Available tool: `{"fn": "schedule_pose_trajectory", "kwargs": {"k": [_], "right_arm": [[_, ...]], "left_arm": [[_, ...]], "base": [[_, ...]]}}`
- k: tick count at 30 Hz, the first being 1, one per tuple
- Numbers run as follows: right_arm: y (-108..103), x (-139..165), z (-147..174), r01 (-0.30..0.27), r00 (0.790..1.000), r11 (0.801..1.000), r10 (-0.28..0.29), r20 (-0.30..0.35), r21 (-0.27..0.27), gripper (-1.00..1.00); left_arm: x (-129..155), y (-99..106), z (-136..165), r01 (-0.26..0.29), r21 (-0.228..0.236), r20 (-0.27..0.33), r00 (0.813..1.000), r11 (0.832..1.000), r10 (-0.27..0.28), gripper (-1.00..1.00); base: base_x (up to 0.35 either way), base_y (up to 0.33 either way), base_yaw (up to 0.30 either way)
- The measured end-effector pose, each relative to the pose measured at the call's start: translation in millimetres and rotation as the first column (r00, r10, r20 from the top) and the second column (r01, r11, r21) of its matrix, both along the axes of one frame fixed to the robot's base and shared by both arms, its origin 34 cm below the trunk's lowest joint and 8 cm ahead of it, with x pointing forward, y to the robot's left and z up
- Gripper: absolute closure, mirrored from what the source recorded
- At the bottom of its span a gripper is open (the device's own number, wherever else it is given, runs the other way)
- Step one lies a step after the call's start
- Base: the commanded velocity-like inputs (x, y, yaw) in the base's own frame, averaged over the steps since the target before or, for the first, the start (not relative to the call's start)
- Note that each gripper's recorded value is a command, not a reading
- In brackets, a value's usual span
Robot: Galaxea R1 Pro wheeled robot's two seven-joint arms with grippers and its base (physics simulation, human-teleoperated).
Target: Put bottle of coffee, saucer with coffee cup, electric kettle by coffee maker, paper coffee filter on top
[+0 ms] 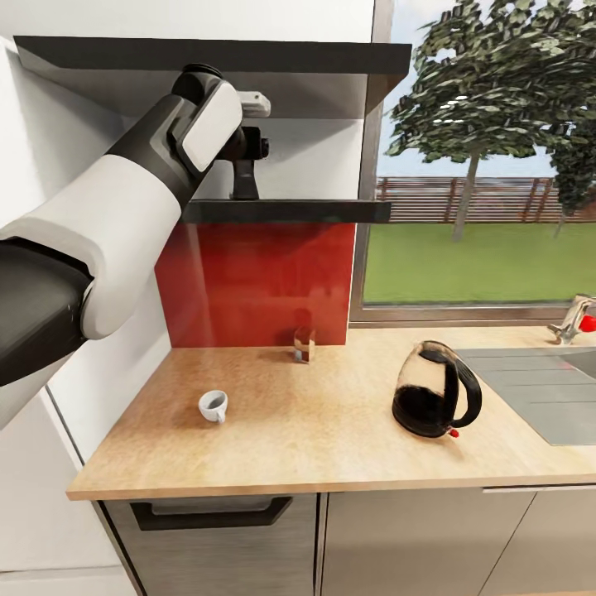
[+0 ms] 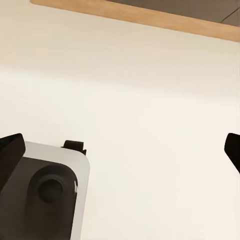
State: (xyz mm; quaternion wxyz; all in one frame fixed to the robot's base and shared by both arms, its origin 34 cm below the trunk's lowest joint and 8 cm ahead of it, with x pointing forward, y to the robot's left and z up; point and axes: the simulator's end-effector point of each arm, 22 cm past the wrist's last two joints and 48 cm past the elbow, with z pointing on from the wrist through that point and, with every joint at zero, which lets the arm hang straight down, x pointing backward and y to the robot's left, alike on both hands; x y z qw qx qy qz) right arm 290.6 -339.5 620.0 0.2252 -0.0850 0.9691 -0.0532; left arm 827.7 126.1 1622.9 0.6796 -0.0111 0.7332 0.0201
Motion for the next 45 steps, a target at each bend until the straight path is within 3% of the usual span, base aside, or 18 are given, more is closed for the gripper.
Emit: {"fn": "schedule_pose_trajectory", "kwargs": {"k": [15, 24, 45], "right_arm": [[0, 0, 0, 0.0, 1.0, 1.0, 0.0, 0.0, 0.0, -1.0], [0, 0, 0, -0.001, 1.0, 1.0, 0.001, 0.0, 0.0, -1.0], [0, -1, 0, -0.001, 1.0, 1.0, 0.001, -0.001, -0.001, -1.0]], "left_arm": [[0, 6, 0, -0.027, 0.001, 0.002, 1.0, 1.0, 0.027, -1.0], [-1, 17, 0, -0.078, 0.005, 0.002, 0.997, 0.997, 0.078, -1.0], [-1, 18, -1, -0.083, 0.005, 0.0, 0.997, 0.997, 0.083, -1.0]], "base": [[0.071, 0.0, 0.0], [0.054, 0.0, 0.0], [0.081, -0.03, 0.0]]}}
